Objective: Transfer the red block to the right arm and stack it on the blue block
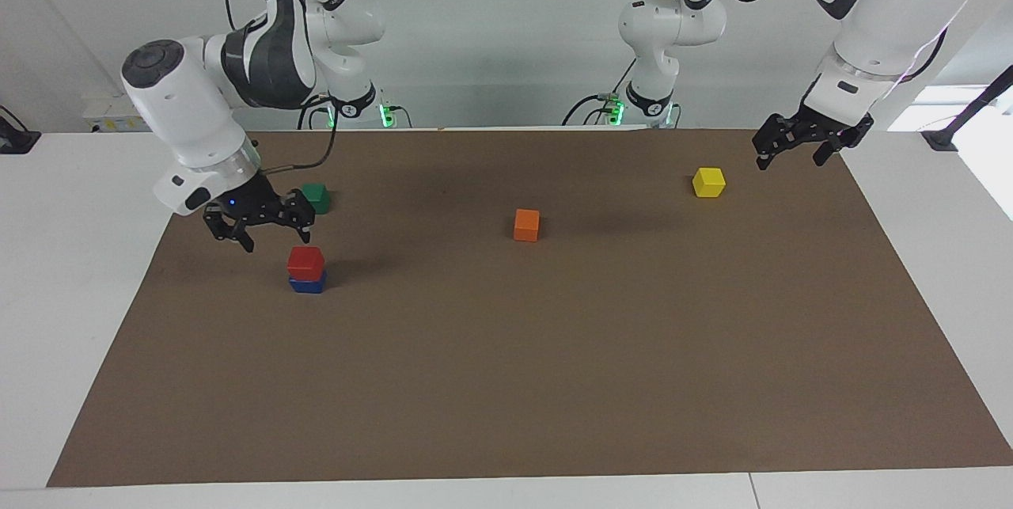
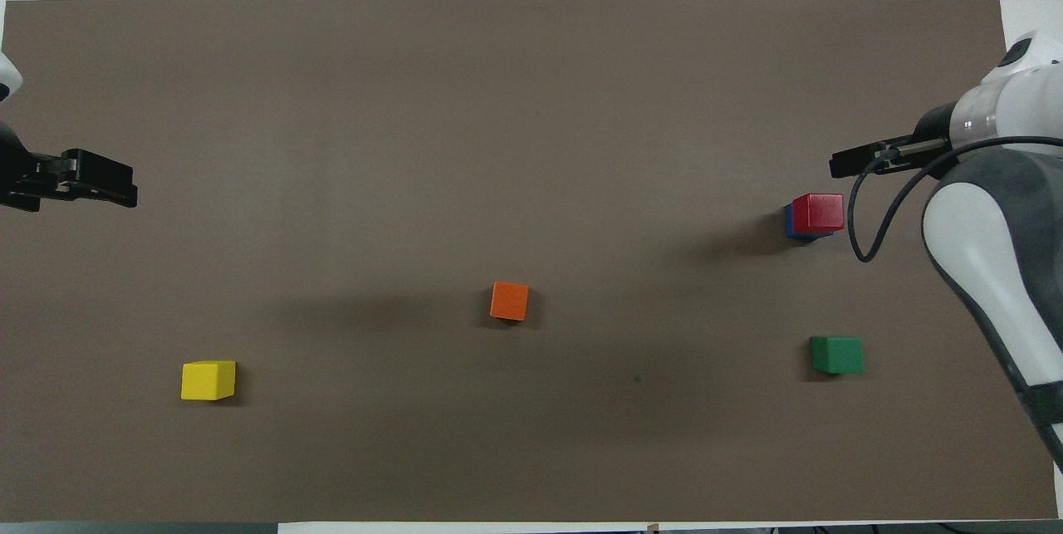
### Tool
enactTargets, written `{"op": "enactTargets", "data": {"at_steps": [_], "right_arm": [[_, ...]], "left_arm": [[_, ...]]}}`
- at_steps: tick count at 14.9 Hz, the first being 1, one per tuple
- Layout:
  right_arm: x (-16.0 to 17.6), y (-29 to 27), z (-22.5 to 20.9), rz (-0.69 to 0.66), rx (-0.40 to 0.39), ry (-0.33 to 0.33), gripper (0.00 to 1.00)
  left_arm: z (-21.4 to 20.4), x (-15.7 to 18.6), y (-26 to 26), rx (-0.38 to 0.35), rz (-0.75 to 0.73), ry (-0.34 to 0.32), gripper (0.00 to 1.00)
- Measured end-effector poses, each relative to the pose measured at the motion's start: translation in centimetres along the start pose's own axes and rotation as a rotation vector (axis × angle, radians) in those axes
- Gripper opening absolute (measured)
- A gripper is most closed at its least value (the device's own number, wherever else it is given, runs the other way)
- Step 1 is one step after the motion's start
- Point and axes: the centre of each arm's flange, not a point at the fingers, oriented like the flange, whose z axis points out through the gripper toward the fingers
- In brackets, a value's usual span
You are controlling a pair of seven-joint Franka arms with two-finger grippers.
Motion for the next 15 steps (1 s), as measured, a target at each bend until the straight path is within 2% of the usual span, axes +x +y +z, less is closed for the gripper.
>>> {"op": "enactTargets", "data": {"at_steps": [4, 8, 15], "right_arm": [[-1.7, -0.3, -4.9, -0.019, 0.01, -0.097, 1.0], [-3.9, 0.9, -7.5, 0.001, 0.001, -0.201, 1.0], [-5.7, 0.8, -10.8, 0.065, -0.057, -0.179, 1.0]], "left_arm": [[0.0, 0.0, 0.0, 0.0, 0.0, 0.0, 1.0], [0.0, 0.0, 0.0, 0.0, 0.0, 0.0, 1.0], [0.0, 0.0, 0.0, 0.0, 0.0, 0.0, 1.0]]}}
